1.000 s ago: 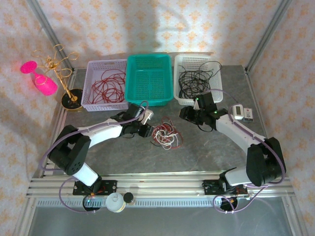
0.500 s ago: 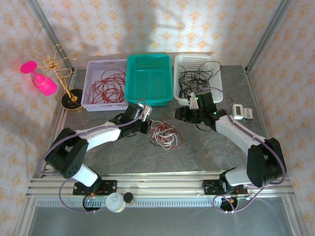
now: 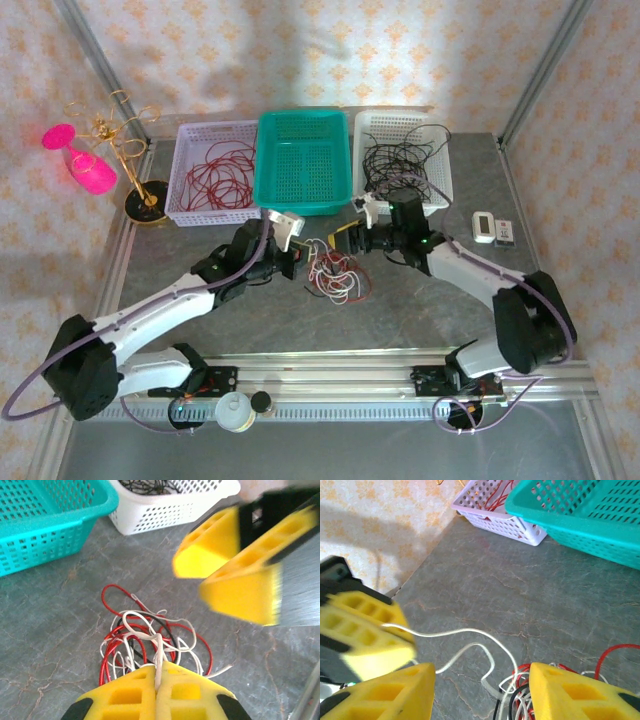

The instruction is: Untangle the cables

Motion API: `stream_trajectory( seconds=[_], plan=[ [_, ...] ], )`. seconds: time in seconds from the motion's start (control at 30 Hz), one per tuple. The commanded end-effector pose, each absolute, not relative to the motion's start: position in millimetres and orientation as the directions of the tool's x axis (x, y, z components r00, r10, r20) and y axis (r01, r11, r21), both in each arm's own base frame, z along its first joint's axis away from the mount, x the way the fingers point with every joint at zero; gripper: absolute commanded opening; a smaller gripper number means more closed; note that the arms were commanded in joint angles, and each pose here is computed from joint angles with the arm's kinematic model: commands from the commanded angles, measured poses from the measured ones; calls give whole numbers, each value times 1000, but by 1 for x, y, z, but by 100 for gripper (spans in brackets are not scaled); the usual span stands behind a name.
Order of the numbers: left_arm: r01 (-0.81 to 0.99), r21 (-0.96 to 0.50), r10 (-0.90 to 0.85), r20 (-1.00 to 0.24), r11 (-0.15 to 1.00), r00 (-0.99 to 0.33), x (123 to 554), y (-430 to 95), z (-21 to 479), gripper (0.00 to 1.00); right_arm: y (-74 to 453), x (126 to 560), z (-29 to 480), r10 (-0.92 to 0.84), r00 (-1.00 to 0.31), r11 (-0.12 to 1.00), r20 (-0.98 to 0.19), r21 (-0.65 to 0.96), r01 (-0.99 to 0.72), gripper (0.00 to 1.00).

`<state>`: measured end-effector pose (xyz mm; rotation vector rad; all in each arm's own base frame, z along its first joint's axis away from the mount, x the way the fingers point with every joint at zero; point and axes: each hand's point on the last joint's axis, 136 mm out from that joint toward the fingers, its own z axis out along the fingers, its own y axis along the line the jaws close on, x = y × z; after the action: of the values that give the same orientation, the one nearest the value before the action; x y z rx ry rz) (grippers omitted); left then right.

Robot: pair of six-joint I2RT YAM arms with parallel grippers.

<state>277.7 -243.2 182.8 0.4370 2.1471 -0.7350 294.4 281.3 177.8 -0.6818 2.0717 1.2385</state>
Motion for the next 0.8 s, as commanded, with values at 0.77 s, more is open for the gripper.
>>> stream_trajectory(
  seconds=[0.77],
  plan=[
    [397, -336, -47, -810, 854, -585, 282, -212, 307, 0, 325, 333, 133, -158, -591, 473, -791, 465, -749, 32]
  ],
)
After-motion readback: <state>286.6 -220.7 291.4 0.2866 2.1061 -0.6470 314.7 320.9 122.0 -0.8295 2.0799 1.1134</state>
